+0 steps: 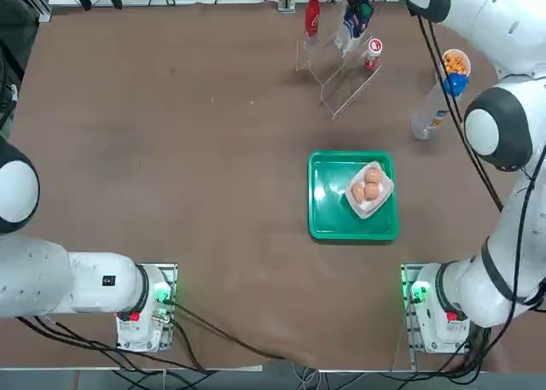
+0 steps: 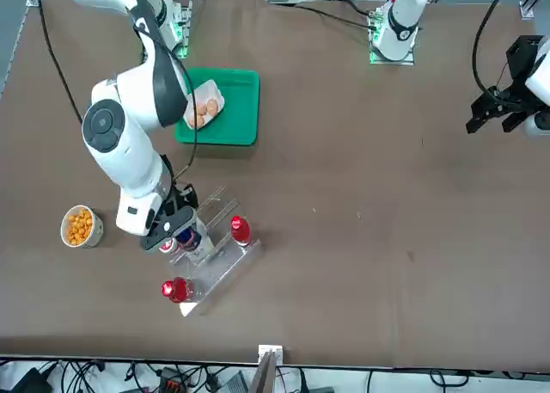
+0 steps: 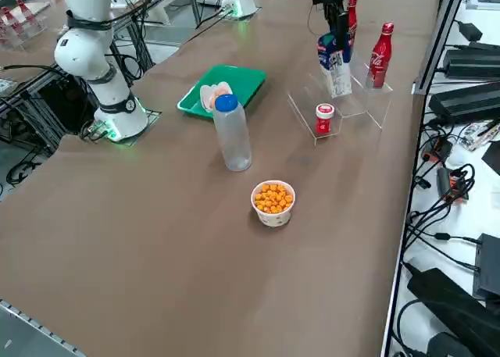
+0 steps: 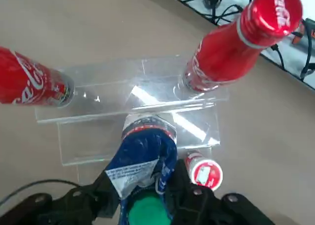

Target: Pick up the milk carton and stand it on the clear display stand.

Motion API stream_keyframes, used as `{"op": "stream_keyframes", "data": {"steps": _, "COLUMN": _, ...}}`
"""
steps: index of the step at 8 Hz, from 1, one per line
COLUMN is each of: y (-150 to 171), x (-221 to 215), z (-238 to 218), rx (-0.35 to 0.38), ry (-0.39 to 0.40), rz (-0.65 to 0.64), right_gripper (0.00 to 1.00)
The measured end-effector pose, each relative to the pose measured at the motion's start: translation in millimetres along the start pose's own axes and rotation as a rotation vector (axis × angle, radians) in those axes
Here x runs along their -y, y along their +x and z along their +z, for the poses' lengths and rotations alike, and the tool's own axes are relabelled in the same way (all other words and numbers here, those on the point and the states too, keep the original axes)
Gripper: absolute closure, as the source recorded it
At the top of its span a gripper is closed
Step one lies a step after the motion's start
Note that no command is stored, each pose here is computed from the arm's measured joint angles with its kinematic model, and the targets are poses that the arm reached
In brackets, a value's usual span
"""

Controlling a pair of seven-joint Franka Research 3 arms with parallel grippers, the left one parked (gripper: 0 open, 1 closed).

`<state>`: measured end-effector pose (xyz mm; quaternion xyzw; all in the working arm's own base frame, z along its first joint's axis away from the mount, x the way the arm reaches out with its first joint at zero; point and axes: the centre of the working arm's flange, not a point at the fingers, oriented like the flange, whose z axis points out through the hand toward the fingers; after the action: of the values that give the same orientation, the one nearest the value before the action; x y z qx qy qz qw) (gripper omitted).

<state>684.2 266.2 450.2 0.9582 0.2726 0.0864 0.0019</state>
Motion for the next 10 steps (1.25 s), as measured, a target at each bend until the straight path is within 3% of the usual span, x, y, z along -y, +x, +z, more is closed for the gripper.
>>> {"op": "stream_keyframes", "data": {"steps": 3, "y": 4, "x": 0, "z": 7, "rx": -0.026, "ry": -0.004, "rz": 0.0, "right_gripper": 0.48}}
{"op": "stream_keyframes", "data": {"steps": 5, "y": 5, "x": 0, "z": 9, "rx": -0.029, "ry": -0.005, "rz": 0.0, "right_gripper": 0.36}}
{"op": "stream_keyframes", "data": {"steps": 7, "y": 7, "x": 0, "z": 11, "rx": -0.038, "ry": -0.006, "rz": 0.011, "right_gripper": 0.03}}
{"op": "stream_keyframes", "data": {"steps": 10, "y": 16, "x": -2, "z": -5, "rx": -0.11, "ry": -0.018, "rz": 0.023, "right_gripper": 0.0}}
